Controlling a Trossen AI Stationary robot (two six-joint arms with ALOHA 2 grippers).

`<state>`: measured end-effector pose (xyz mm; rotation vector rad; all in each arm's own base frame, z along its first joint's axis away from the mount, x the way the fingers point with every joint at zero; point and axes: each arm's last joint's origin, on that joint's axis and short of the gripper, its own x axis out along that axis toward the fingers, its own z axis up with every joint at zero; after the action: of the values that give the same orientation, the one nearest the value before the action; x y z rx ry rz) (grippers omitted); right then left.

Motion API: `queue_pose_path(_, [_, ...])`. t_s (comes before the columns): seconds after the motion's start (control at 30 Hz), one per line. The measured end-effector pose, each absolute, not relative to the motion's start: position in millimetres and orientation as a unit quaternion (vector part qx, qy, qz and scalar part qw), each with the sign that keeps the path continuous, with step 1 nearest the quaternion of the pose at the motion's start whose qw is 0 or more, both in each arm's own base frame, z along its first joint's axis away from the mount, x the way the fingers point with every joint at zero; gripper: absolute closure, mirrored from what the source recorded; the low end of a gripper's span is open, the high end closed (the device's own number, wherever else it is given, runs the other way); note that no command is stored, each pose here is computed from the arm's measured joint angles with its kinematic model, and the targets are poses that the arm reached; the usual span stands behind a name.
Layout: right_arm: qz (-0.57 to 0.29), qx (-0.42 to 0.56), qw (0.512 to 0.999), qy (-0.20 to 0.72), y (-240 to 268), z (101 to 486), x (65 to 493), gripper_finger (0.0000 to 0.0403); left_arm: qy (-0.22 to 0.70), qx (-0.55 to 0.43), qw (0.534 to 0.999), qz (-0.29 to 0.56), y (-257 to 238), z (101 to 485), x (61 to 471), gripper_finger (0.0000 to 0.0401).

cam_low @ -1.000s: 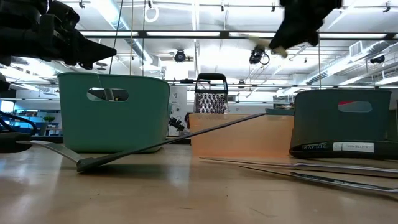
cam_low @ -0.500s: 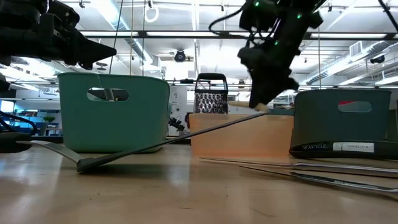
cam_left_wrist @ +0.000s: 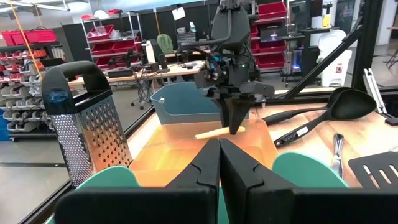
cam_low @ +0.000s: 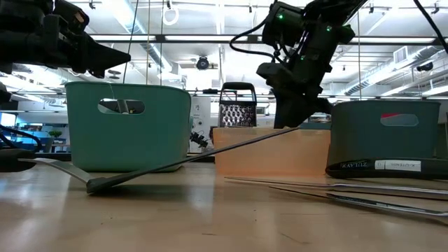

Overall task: Pick & Place Kitchen Items
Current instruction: Put the yellow table knife into the orange bin, then put the left black serving spoon into the blue bin

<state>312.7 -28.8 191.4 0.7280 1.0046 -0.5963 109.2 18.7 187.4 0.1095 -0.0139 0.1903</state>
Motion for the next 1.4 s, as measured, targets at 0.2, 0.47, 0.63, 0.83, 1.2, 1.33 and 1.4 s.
queue_pose_path(0.2, [-0.27, 0.34, 0.762, 0.481, -26.5, 181.2, 315.8, 0.0318, -0.007, 0.055, 0.994, 0.095, 18.8, 187.4, 109.2, 0.0392])
queue_pose_path(0.47, [-0.274, 0.335, 0.746, 0.506, -26.8, 161.9, 320.9, 0.0318, -0.007, 0.055, 0.994, 0.095, 18.8, 187.4, 109.2, 0.0392])
queue_pose_path(0.63, [-0.278, 0.335, 0.739, 0.515, -29.0, 153.1, 322.9, 0.0317, -0.005, 0.059, 0.994, 0.095, 18.8, 187.0, 109.3, 0.0392])
queue_pose_path(0.83, [-0.273, 0.33, 0.737, 0.524, -30.7, 148.5, 324.1, 0.0311, -0.004, 0.06, 0.994, 0.095, 18.8, 186.9, 109.3, 0.0392])
queue_pose_path(1.2, [-0.265, 0.32, 0.757, 0.504, -31.9, 152.4, 327.5, 0.0262, -0.003, 0.06, 0.994, 0.095, 18.8, 186.6, 109.3, 0.0392])
queue_pose_path(1.33, [-0.263, 0.319, 0.762, 0.499, -31.9, 154.0, 327.8, 0.0238, -0.003, 0.06, 0.994, 0.095, 18.8, 186.6, 109.2, 0.0392])
queue_pose_path(1.4, [-0.253, 0.313, 0.77, 0.495, -31.8, 158.3, 327.7, 0.0232, -0.003, 0.06, 0.994, 0.095, 18.8, 186.5, 109.3, 0.0392])
